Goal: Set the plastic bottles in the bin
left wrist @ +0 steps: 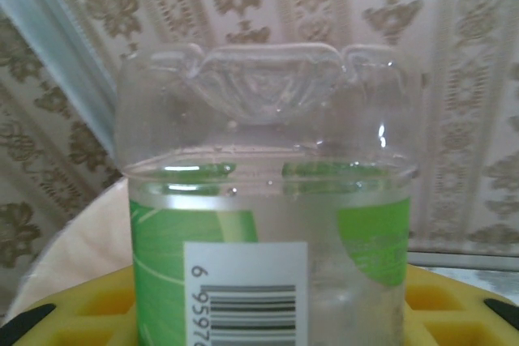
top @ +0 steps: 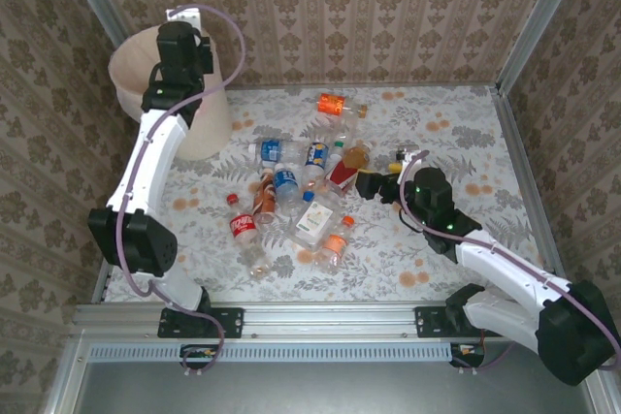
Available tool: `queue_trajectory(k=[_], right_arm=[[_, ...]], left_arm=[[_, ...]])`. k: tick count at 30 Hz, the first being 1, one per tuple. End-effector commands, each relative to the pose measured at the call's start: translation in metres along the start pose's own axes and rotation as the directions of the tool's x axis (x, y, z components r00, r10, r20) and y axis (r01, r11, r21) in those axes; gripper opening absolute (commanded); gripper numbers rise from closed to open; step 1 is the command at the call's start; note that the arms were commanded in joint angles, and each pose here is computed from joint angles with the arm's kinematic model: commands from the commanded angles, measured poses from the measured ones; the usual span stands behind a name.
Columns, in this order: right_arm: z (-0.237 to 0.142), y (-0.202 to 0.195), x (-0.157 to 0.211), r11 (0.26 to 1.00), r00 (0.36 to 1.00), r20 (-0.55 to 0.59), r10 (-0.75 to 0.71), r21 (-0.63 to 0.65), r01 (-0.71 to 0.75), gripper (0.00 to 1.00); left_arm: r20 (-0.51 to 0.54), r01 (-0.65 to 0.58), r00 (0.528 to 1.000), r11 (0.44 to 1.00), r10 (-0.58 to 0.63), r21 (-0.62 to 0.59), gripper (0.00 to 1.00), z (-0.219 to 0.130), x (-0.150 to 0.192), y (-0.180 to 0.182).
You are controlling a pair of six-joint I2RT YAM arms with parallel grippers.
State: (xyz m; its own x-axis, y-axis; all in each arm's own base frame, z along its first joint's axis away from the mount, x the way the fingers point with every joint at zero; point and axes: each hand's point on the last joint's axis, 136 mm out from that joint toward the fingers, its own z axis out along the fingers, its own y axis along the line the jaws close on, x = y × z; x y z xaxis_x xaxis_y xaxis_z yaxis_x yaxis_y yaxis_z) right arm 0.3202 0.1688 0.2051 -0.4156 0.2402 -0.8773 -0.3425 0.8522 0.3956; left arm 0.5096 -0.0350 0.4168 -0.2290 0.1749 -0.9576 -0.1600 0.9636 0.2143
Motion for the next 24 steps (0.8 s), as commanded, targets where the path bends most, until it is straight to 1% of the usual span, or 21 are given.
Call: queue_trajectory(k=[1,7,13,20,24], right_arm=[[-0.004,0.007,-0.002,0.999,1.0,0.021,-0.015,-0.046,0.016,1.0],[-0.006,0.007,-0.003,0.999,1.0,0.022,-0.016,-0.045,0.017,1.0],[-0.011,0.005,-0.002,0.999,1.0,0.019,-0.017,-0.035,0.017,1.0],[-0.015,0.001,0.0,1.0,1.0,0.025,-0.015,-0.016,0.015,1.0],[-0.014,0.001,0.001,1.0,1.0,0.02,-0.018,-0.017,0.018,1.0]], left_arm=[[0.036,0.002,0.999,0.998,0.0,-0.058,0.44,0.007,-0.016,0.027],[-0.014,0.021,1.0,0.996,-0.022,-0.087,0.44,0.047,0.002,0.056],[-0.067,0.036,0.997,0.997,-0.041,-0.072,0.44,0.082,0.022,0.073],[-0.153,-0.033,0.988,0.986,0.008,-0.163,0.46,0.108,0.052,0.099],[-0.213,-0.055,0.977,0.962,-0.003,-0.266,0.48,0.116,0.075,0.123]])
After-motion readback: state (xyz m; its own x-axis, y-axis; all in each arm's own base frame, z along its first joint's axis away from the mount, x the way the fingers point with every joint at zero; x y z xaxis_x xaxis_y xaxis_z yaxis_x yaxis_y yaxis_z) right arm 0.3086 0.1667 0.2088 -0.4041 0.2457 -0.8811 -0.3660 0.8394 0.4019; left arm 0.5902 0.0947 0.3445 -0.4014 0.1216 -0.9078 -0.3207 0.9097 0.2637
